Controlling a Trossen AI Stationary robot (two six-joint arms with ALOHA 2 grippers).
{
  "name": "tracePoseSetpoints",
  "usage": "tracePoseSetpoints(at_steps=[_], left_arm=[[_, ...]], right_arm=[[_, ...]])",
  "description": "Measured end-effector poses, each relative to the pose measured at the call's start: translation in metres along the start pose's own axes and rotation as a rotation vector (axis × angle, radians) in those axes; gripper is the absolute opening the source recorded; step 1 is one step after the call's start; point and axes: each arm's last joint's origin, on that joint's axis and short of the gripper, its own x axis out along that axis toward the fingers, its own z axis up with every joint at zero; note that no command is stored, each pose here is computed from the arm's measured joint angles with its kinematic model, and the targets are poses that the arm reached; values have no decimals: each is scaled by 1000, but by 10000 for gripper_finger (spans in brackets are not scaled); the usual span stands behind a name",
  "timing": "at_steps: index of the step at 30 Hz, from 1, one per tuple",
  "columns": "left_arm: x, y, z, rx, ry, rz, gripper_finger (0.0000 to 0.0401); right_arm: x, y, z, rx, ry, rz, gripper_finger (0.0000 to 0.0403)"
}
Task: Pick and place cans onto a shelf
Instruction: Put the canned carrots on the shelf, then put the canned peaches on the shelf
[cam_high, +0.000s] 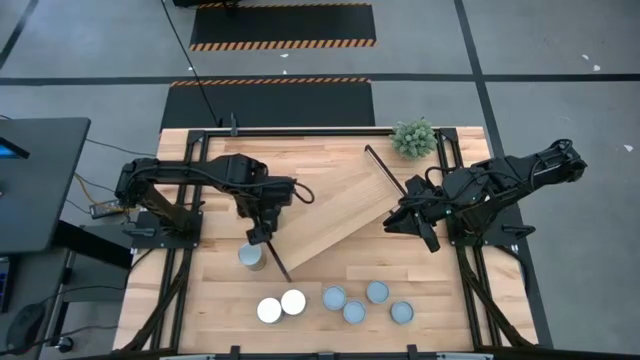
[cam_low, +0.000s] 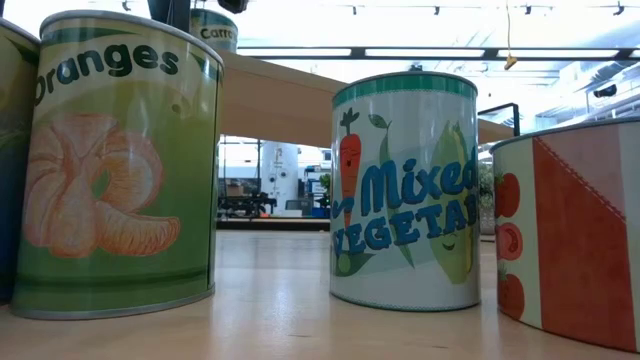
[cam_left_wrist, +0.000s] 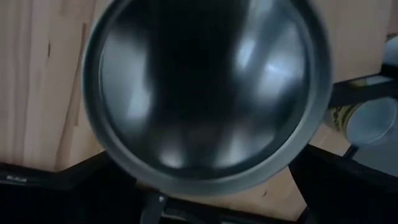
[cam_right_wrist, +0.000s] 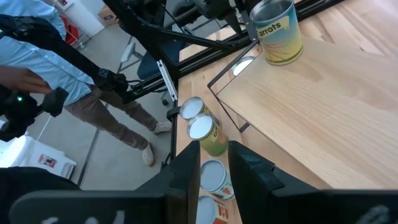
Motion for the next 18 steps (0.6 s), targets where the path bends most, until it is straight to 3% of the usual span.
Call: tracePoseSetpoints(at_steps=[5,11,18], left_arm=[[-3,0,-1,5,3,-13,398],[-27,-2,-2,-33,-92,-42,395],[-53,-7,-42,-98,-187,-84,390]], right_arm=[[0,0,0,-14,-1,-1,90],[0,0,0,-15,-1,-1,90],[0,1,-1,-6,2,3,90]])
